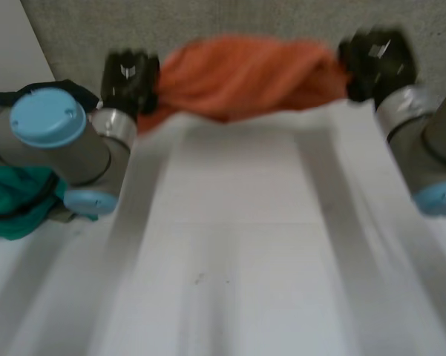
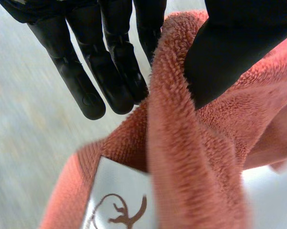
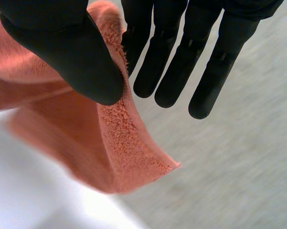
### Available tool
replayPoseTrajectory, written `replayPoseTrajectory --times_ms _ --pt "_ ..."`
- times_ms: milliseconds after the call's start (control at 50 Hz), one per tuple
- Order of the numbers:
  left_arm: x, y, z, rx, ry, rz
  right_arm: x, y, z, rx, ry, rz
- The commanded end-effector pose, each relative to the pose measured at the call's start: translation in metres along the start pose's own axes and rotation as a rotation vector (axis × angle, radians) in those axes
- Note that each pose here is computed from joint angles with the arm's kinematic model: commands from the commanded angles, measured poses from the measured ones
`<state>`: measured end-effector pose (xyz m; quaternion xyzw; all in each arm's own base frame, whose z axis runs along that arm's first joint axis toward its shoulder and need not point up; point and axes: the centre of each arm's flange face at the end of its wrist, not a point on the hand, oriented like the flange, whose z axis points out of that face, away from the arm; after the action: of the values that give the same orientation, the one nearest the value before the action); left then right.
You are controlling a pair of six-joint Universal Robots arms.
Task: Fold the laundry.
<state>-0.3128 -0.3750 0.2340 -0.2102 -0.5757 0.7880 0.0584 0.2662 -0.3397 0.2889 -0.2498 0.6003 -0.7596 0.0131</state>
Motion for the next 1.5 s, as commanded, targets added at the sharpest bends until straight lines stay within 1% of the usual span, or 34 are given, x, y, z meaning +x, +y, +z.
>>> replayPoseTrajectory --times_ms 20,100,180,240,260,340,400,420,480,500,560,580,600,640,660,700,760,820,920,980,1080,1160,1220,1280,1360,1500 --pt "0.005 0.065 -0.056 -0.347 0.074 0.010 -0.042 0.076 -0.057 -0.348 -0.184 -0.068" --pt "0.009 0.074 -0.074 -0.450 0.104 0.005 -0.050 0.092 -0.082 -0.461 -0.269 -0.171" --pt "0.003 0.076 -0.087 -0.533 0.111 0.003 -0.052 0.098 -0.100 -0.561 -0.339 -0.239" --pt "-0.005 0.075 -0.091 -0.564 0.101 0.002 -0.052 0.096 -0.109 -0.601 -0.369 -0.248" --pt "-0.012 0.071 -0.092 -0.574 0.089 -0.001 -0.050 0.089 -0.113 -0.604 -0.376 -0.245" --pt "-0.026 0.062 -0.093 -0.569 0.064 -0.011 -0.042 0.077 -0.117 -0.590 -0.359 -0.244" --pt "-0.037 0.057 -0.096 -0.568 0.048 -0.018 -0.042 0.079 -0.118 -0.596 -0.359 -0.244" --pt "-0.047 0.054 -0.098 -0.572 0.032 -0.025 -0.042 0.079 -0.119 -0.598 -0.357 -0.241" --pt "-0.061 0.054 -0.104 -0.586 0.013 -0.049 -0.043 0.080 -0.119 -0.593 -0.354 -0.238" --pt "-0.067 0.054 -0.109 -0.602 0.004 -0.082 -0.043 0.080 -0.119 -0.588 -0.351 -0.238" --pt "-0.074 0.054 -0.117 -0.635 -0.007 -0.159 -0.044 0.081 -0.118 -0.576 -0.344 -0.239" --pt "-0.076 0.056 -0.123 -0.667 -0.006 -0.236 -0.044 0.082 -0.118 -0.572 -0.340 -0.240" --pt "-0.076 0.056 -0.124 -0.674 -0.005 -0.248 -0.044 0.082 -0.117 -0.568 -0.338 -0.241" --pt "-0.077 0.058 -0.128 -0.706 -0.004 -0.308 -0.044 0.083 -0.116 -0.562 -0.334 -0.240" --pt "-0.077 0.060 -0.133 -0.746 0.001 -0.373 -0.045 0.083 -0.117 -0.559 -0.334 -0.241" --pt "-0.074 0.063 -0.140 -0.805 0.015 -0.446 -0.046 0.083 -0.117 -0.558 -0.337 -0.241" --pt "-0.068 0.068 -0.147 -0.872 0.064 -0.512 -0.047 0.083 -0.118 -0.557 -0.341 -0.242" --pt "-0.060 0.079 -0.148 -0.908 0.099 -0.549 -0.048 0.083 -0.120 -0.562 -0.348 -0.241" --pt "-0.053 0.091 -0.144 -0.928 0.121 -0.557 -0.049 0.087 -0.127 -0.589 -0.357 -0.240" --pt "-0.043 0.094 -0.136 -0.922 0.142 -0.569 -0.048 0.083 -0.140 -0.608 -0.374 -0.250" --pt "-0.036 0.103 -0.125 -0.915 0.146 -0.582 -0.047 0.073 -0.162 -0.654 -0.419 -0.245" --pt "-0.033 0.102 -0.115 -0.892 0.124 -0.543 -0.049 0.060 -0.182 -0.674 -0.502 -0.230" --pt "-0.031 0.101 -0.105 -0.867 0.082 -0.497 -0.051 0.047 -0.194 -0.657 -0.569 -0.197" --pt "-0.029 0.103 -0.100 -0.860 0.066 -0.479 -0.052 0.032 -0.200 -0.619 -0.616 -0.152" --pt "-0.026 0.104 -0.098 -0.854 0.072 -0.474 -0.048 0.019 -0.203 -0.566 -0.608 -0.142" --pt "-0.020 0.108 -0.098 -0.844 0.085 -0.452 -0.047 0.014 -0.203 -0.553 -0.593 -0.112"
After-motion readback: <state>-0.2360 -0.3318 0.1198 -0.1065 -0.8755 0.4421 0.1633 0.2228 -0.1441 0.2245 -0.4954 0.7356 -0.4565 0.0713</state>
